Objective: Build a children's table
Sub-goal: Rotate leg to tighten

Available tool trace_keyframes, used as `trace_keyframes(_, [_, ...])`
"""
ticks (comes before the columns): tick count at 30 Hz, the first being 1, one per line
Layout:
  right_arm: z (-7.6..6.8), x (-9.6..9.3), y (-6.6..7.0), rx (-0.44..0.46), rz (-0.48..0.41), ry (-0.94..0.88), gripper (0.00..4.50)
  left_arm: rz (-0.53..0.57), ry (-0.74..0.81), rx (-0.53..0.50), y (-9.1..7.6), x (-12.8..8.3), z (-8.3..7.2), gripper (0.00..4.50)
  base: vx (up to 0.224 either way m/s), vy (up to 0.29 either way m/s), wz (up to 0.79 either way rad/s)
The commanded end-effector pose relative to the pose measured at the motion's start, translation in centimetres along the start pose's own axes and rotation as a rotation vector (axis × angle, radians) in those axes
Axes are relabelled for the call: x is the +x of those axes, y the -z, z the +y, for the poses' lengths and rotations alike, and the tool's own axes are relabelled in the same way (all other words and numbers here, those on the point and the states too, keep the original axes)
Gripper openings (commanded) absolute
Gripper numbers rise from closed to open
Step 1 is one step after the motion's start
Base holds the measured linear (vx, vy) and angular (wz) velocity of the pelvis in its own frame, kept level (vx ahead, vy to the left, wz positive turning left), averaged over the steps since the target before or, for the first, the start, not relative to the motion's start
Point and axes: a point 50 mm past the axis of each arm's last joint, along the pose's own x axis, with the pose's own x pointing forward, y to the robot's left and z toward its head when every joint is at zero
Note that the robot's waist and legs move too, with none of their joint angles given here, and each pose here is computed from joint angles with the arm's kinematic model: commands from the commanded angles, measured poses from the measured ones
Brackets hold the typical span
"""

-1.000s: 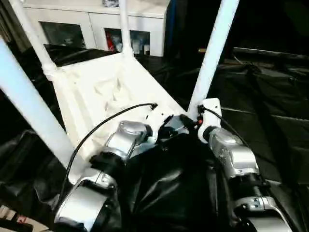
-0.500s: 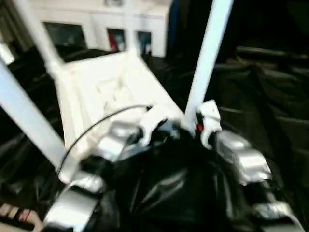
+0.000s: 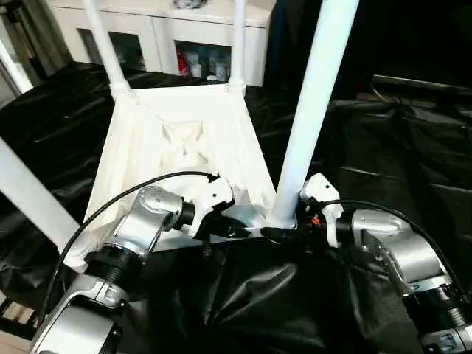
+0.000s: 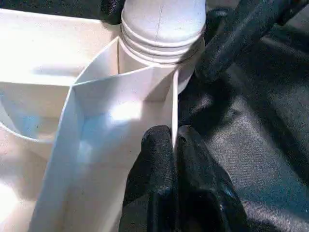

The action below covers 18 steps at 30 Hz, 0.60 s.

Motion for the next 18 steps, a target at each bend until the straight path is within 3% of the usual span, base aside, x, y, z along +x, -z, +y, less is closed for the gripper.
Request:
trace_keyframes(1, [0.9,0.7,-0.9,-0.027,-0.022,-0.067,3.66,-0.003,0.155,0.045,-0.6,1.8,-1.5,0.0,0.0,0.0,0.0])
trace_keyframes(6, [1.8,1.5,-0.5,-0.007,-0.028,-0.097,3.16,0.008,0.15,0.04,-0.4,1.9,-1.6,0.0,0.0,0.0,0.0])
trace_keyframes(12, [1.4,2.5,-0.4,0.038,-0.074,0.016,2.75,-0.019,0.105,0.031,-0.8,2.4,-1.3,0.0,0.0,0.0,0.0])
trace_keyframes(15, [-0.5,4.2,-0.3,0.169,-0.101,0.308,2.72,-0.082,-0.07,-0.038,-2.3,3.6,0.2,0.0,0.0,0.0,0.0])
trace_keyframes(16, [-0.5,4.2,-0.3,0.169,-0.101,0.308,2.71,-0.082,-0.07,-0.038,-2.3,3.6,0.2,0.0,-0.052,0.009,-0.09])
trace_keyframes(17, [-1.1,5.1,-0.2,0.267,-0.111,0.425,2.7,-0.116,-0.166,-0.08,-3.2,4.5,0.9,0.0,-0.058,0.021,-0.11])
trace_keyframes(18, [-1.3,5.6,-0.2,0.309,-0.116,0.475,2.7,-0.123,-0.209,-0.096,-3.6,4.9,1.2,0.0,-0.058,0.021,-0.11])
